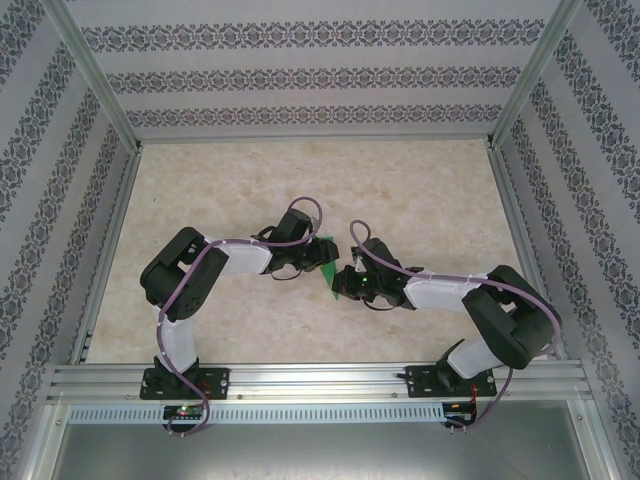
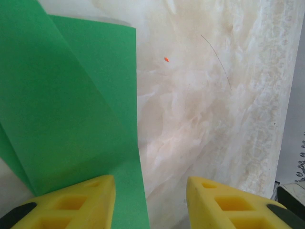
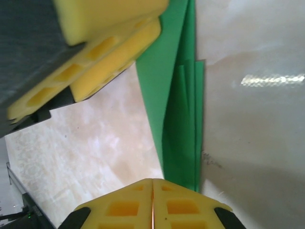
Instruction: Fold a paper plane with a square sheet of paper (pick it up from the middle)
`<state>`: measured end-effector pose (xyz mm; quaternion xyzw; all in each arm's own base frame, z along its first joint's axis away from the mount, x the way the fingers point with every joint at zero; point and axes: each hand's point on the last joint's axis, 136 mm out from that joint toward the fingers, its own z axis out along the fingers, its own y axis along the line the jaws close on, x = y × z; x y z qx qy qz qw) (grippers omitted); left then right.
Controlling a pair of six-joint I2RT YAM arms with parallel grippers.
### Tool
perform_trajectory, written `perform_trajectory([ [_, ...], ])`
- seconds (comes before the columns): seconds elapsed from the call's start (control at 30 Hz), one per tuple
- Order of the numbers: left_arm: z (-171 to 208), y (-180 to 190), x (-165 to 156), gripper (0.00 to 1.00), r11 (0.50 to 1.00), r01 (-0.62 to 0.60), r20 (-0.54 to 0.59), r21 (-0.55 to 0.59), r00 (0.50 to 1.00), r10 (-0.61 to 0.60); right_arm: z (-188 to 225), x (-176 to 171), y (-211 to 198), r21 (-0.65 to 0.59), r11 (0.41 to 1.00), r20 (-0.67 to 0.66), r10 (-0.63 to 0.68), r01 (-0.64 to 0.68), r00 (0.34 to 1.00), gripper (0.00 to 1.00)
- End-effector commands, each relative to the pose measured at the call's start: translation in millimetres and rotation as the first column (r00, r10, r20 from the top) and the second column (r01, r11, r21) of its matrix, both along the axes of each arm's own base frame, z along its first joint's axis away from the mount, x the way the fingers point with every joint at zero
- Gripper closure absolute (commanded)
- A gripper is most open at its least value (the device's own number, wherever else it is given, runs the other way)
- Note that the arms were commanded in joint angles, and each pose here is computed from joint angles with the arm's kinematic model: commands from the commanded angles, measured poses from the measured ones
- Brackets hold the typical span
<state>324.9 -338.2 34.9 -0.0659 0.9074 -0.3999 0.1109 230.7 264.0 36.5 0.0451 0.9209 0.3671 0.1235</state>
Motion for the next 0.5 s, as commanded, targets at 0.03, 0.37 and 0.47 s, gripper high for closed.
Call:
perform_trajectory([
  [0.03,-20,10,-8,0.55,0.998,0.003,-0.048,0.066,0.999,0.0,14,3,11,0.039,0.998,0.012,0.041,-0.041,0.999,0.91],
  [0.37,-19,9,-7,0.55,0.998,0.007,-0.048,0.064,0.999,-0.004,-10,-4,9,-0.055,0.996,-0.045,0.069,-0.071,0.997,0.9],
  [0.47,-20,10,-8,0.55,0.998,0.007,-0.051,0.067,0.999,-0.004,-24,-8,0,-0.079,0.996,-0.087,0.04,-0.047,0.995,0.91],
])
